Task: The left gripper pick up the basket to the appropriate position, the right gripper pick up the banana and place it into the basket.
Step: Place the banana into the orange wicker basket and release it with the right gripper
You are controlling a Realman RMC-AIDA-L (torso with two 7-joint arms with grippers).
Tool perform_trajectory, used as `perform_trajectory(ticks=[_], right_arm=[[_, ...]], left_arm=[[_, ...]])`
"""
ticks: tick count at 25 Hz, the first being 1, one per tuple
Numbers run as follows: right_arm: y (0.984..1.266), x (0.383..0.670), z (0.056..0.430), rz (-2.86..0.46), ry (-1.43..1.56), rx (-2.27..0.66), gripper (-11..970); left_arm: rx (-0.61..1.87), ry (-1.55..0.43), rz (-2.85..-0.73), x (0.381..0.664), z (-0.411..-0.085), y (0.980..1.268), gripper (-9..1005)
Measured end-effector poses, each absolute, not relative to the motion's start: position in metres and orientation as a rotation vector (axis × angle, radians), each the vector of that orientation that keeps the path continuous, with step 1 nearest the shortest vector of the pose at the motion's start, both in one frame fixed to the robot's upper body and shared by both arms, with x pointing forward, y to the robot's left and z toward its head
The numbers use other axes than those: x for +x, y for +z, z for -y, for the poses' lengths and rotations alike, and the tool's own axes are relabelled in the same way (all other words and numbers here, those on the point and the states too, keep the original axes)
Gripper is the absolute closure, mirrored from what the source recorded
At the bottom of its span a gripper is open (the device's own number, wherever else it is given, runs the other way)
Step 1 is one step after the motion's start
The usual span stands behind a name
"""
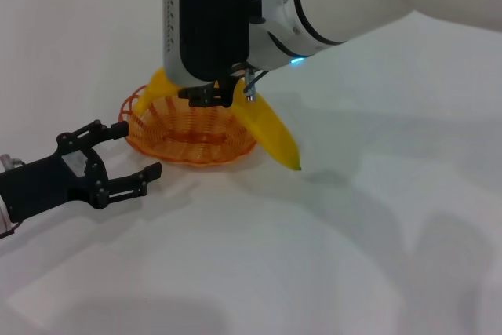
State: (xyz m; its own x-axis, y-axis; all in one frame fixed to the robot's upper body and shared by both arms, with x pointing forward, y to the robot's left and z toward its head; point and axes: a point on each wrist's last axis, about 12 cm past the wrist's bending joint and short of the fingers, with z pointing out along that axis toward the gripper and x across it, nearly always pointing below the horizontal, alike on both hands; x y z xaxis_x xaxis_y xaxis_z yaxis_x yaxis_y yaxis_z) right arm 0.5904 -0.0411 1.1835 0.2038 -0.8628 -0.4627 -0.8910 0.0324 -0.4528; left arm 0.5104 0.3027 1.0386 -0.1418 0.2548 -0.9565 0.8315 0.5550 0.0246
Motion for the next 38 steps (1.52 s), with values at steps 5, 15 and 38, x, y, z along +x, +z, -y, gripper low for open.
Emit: perform_trajectory(ticks=[5, 15, 38], right_arm=[[1.182, 0.593, 0.038, -1.614, 0.040, -1.790, 438], [1.173, 0.597, 0.023, -1.587, 0.018, -1.797, 406], [1.170, 0.599, 0.018, -1.581, 0.016, -1.797, 331]], left_arm=[[0.921, -0.649, -1.683, 0.511, -0.303, 1.039, 88], [0.929, -0.652, -1.676, 0.513, -0.300, 1.040, 88], [0.938, -0.663, -1.666, 0.516, -0.296, 1.041, 88]])
